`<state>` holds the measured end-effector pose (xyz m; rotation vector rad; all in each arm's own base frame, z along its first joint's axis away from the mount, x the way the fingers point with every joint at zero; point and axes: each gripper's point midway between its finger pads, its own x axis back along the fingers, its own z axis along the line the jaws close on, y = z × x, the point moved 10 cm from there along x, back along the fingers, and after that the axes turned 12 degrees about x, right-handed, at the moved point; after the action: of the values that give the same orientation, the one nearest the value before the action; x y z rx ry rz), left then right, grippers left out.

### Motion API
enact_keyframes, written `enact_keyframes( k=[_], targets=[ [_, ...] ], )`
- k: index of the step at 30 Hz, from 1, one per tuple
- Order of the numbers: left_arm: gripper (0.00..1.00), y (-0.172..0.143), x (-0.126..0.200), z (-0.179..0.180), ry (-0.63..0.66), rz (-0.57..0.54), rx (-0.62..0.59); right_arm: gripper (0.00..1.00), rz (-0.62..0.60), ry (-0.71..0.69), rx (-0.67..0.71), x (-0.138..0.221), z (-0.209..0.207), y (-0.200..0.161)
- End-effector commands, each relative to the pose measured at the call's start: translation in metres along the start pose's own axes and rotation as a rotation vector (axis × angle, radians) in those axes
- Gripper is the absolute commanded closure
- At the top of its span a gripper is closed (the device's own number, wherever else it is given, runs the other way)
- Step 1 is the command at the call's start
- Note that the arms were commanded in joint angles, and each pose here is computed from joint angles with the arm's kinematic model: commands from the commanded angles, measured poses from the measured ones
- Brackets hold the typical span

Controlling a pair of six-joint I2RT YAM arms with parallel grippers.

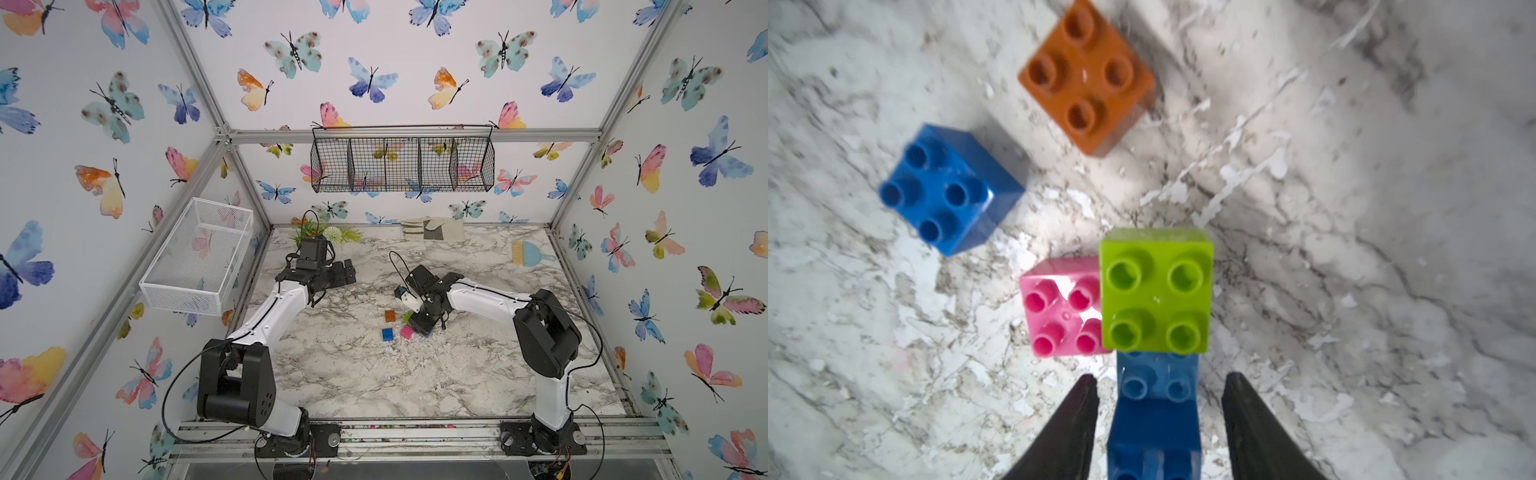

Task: Assemble the letter y with lego
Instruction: Assemble the lego brick with the lego brick, then pick up the lego brick from the center of the board.

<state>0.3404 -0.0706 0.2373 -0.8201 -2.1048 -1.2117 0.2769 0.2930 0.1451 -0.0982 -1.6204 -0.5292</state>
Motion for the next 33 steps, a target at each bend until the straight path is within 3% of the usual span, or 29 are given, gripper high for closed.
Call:
enact_keyframes(
  k=[1, 33],
  targets=[
    [0.03, 0.006, 0.003, -0.002, -0.002, -0.003, 0.005, 0.47, 0.008, -0.023, -0.023, 0.005, -0.004, 0.007],
    [0.03, 0.007, 0.004, -0.001, 0.003, -0.009, 0.012, 0.43, 0.139, 0.054, -0.014, -0.029, 0.002, -0.013]
  ],
)
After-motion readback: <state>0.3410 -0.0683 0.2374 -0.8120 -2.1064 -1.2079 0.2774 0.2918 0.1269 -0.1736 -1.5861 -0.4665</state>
